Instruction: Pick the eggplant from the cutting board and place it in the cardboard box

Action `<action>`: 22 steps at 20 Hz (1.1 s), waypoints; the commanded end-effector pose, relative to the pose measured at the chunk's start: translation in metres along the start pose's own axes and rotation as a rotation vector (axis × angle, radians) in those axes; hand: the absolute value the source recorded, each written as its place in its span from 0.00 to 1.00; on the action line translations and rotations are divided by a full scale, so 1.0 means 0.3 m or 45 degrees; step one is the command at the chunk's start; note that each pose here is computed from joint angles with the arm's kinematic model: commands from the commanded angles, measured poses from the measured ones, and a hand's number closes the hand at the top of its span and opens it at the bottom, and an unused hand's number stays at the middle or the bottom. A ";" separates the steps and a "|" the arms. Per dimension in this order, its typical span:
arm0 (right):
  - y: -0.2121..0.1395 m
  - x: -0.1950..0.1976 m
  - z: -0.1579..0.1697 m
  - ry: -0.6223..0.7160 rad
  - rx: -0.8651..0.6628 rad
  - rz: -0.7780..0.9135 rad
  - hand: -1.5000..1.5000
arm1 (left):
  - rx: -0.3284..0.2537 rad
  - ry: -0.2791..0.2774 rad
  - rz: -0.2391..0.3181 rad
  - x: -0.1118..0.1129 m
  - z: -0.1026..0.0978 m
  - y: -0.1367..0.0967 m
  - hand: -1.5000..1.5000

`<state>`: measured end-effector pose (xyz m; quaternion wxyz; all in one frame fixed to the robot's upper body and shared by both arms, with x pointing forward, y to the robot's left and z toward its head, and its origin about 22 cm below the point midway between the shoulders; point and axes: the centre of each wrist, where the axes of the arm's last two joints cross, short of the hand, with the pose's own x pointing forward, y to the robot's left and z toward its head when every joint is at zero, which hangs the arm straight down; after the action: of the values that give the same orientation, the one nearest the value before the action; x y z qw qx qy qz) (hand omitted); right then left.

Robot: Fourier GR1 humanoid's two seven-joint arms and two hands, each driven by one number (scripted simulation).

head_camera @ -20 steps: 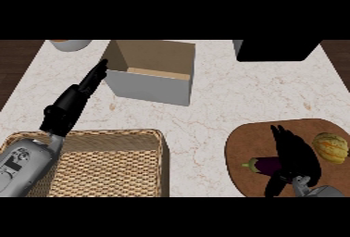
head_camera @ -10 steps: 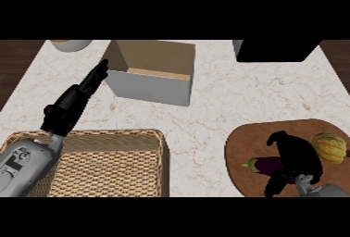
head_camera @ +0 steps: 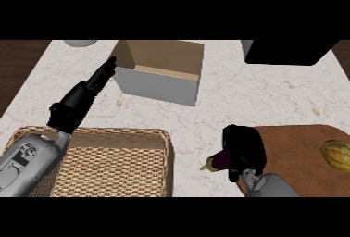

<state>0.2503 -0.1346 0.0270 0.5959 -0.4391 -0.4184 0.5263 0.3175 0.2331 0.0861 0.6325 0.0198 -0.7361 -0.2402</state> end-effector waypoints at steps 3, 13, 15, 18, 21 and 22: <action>-0.094 0.388 0.096 -0.193 -0.300 -0.054 1.00 | -0.118 0.032 0.135 -0.033 0.013 -0.159 0.50; -0.263 0.535 0.214 -0.280 -0.543 -0.104 1.00 | -0.104 0.039 0.142 -0.027 -0.019 -0.143 0.50; -0.287 0.544 0.245 -0.329 -0.561 -0.164 1.00 | -0.117 0.064 0.146 -0.050 0.005 -0.128 0.50; -0.357 0.550 0.302 -0.372 -0.654 -0.254 1.00 | -0.099 0.092 0.149 -0.070 0.010 -0.124 0.50; -0.381 0.563 0.294 -0.321 -0.720 -0.299 1.00 | -0.106 0.074 0.158 -0.056 0.018 -0.127 0.50; -0.398 0.558 0.313 -0.324 -0.718 -0.342 1.00 | -0.083 0.092 0.157 -0.067 0.020 -0.074 0.50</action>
<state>0.2274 0.0147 0.1423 0.4060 -0.4835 -0.6352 0.4448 0.3258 0.2554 0.0998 0.6389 0.0321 -0.7287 -0.2446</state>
